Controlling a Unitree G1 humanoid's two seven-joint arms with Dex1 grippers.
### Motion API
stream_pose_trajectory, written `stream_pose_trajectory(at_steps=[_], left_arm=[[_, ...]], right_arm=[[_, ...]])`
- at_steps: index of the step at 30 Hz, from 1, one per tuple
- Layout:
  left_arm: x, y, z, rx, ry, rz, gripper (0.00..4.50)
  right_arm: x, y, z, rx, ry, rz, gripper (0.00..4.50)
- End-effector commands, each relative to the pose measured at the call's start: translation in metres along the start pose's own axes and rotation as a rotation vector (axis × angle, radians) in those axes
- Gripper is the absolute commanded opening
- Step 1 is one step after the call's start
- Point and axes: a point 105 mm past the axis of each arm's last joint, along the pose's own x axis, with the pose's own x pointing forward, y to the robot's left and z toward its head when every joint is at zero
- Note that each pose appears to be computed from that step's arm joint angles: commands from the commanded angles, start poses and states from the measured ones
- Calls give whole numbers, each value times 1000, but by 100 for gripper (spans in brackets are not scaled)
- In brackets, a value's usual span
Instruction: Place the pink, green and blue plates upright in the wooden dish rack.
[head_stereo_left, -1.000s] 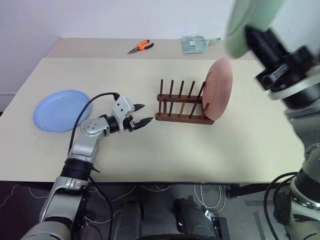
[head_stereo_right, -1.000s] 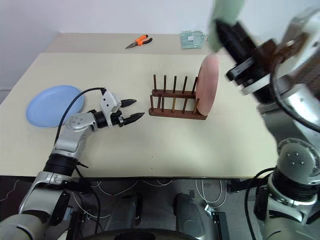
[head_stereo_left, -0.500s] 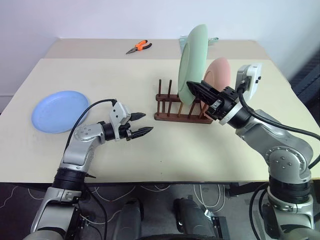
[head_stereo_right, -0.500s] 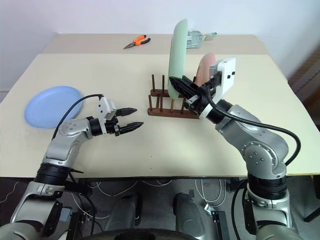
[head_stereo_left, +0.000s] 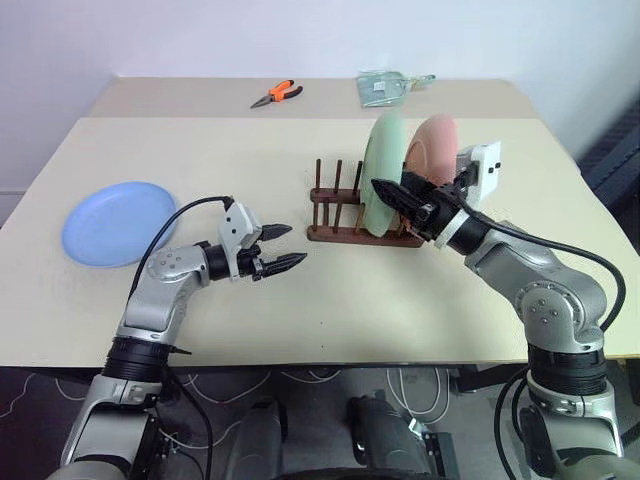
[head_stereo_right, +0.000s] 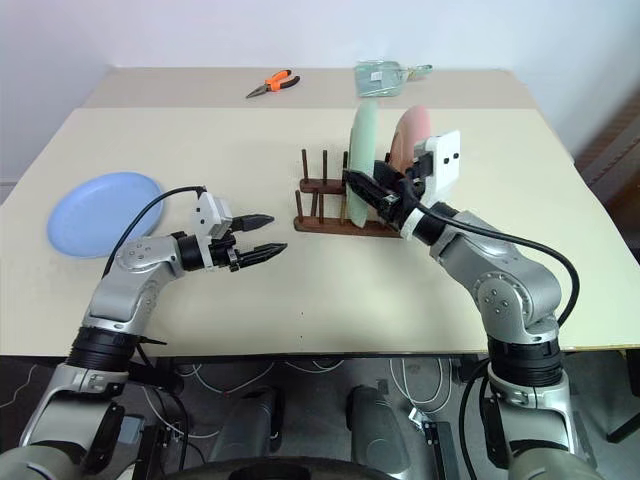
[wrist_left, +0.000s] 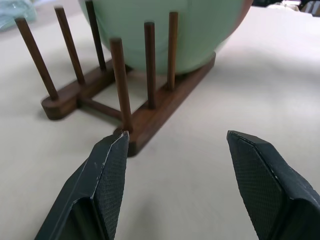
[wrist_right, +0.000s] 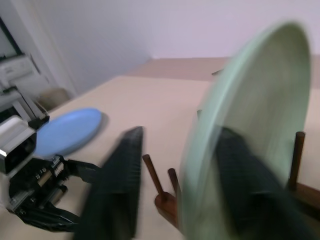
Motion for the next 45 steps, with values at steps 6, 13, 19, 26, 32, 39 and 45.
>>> stream_pose_trajectory(at_steps=[6,13,19,26,32,39,45], left_arm=[[-31,47,12,21,-12,265,447],[-139,153,22,-11,-28,1080,450],[-251,172,-14,-228,68,1625,450],[-232,146,-53,-637,-16,1622,450],[-218,126,-72,-875,-38,1623,269],[-198,139,-43,-804,-156,1515,4],[-148,149,67,-439,-454,1214,4]], right_arm=[[-6,8,57,-522,-99,-12,361],[-10,31,63,-671,-71,99,445],[-1,46,35,-668,-28,179,445],[3,46,21,-652,-22,211,445],[6,47,22,-657,-48,208,450],[4,42,21,-658,-17,189,450],[11,62,18,-822,-15,242,450]])
